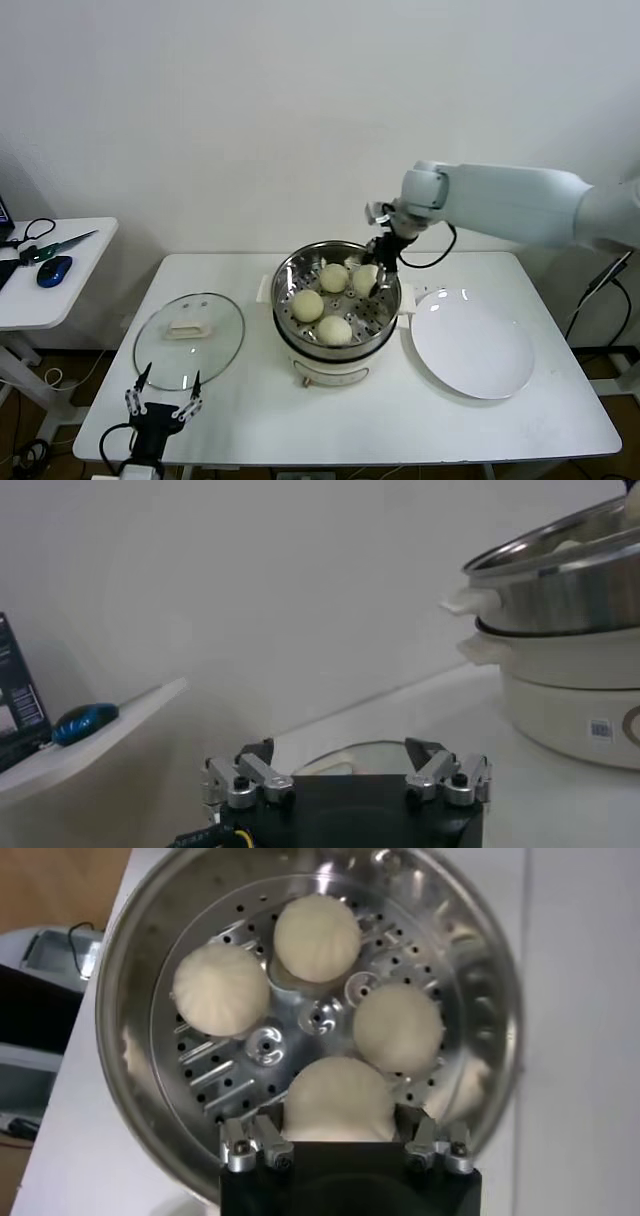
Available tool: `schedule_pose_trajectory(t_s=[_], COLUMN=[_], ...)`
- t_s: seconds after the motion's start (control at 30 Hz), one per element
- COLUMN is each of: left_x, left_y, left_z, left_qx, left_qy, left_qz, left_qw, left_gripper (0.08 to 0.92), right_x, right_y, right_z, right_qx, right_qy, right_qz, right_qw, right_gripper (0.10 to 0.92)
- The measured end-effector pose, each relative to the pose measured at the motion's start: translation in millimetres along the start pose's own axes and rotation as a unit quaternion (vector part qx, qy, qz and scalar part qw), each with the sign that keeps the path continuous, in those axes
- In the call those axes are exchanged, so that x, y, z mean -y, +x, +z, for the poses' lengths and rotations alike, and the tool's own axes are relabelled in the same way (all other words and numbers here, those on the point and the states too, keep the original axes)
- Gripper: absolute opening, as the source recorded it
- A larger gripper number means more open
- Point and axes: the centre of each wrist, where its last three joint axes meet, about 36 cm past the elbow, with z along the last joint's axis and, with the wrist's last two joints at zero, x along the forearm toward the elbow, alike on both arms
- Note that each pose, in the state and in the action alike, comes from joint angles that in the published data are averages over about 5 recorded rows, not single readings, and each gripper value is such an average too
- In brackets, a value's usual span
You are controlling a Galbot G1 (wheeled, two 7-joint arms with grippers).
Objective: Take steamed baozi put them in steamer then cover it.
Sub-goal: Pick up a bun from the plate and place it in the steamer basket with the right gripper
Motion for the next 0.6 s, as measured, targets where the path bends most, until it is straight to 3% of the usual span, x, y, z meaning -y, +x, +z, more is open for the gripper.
schedule_pose_trajectory(t_s=[0.37,0.6], left_x=[-1.0,-2.1], left_y=[-0.2,0.2], left_z=[1.3,0.3], left_qx=[-0.001,-0.001], left_qy=[-0.001,-0.003], left_qz=[-0.001,-0.002], left_qw=[1.000,1.000], left_gripper=[0.823,0.823], right_x=[-6.7,-6.9], right_y=[-37.2,-41.0], right_z=[-4.2,-5.9], right_qx=[-0.011,-0.012], right_qy=[0.006,0.007], right_qz=[-0.019,-0.016], right_qw=[1.000,1.000], right_gripper=[0.715,0.810])
